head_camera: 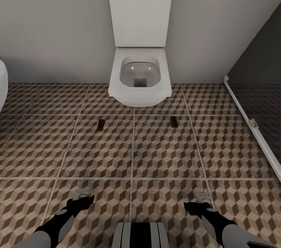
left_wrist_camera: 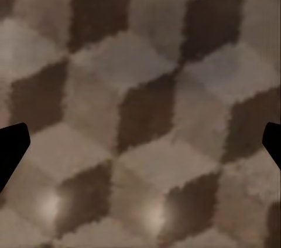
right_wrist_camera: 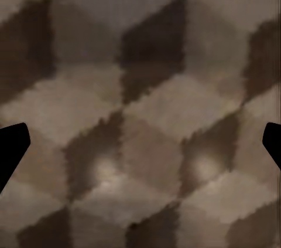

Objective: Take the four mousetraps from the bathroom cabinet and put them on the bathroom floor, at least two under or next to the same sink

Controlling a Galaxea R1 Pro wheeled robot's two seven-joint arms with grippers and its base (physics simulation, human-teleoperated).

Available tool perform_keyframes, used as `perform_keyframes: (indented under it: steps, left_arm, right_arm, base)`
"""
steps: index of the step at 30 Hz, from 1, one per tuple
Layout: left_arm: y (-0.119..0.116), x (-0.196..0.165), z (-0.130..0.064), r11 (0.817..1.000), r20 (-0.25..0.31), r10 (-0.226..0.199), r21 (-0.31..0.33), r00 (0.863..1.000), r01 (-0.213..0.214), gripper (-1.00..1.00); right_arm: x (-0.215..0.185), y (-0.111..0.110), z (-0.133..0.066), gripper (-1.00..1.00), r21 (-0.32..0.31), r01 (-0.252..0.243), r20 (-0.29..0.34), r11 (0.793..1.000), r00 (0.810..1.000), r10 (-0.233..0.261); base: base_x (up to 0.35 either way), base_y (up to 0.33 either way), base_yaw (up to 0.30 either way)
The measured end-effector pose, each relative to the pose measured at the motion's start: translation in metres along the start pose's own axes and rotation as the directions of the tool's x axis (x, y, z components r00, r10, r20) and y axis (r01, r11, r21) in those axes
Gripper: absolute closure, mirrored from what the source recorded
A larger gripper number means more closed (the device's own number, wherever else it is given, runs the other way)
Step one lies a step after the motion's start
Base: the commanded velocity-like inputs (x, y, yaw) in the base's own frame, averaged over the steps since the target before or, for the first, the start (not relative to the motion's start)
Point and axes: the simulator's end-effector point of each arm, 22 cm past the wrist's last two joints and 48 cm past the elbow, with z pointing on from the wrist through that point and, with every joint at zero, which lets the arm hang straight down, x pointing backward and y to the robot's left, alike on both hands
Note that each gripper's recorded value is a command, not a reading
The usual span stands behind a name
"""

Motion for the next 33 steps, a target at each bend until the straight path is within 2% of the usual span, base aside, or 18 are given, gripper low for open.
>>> perform_keyframes:
  steps: [12,33]
  left_arm:
    - [-0.013,-0.024,-0.011,1.000,0.047,-0.004,0.018,0.999,0.003,-1.00]
    - [-0.017,-0.069,-0.034,1.000,0.134,-0.006,0.027,0.991,0.003,-1.00]
  right_arm:
    - [-0.027,-0.001,-0.014,-1.00,0.001,0.000,0.054,1.000,0.999,0.000]
    - [-0.070,-0.003,-0.041,-1.00,0.001,-0.005,0.144,1.000,0.990,0.004]
  base:
    - [0.000,0.000,0.000]
    - [0.000,0.000,0.000]
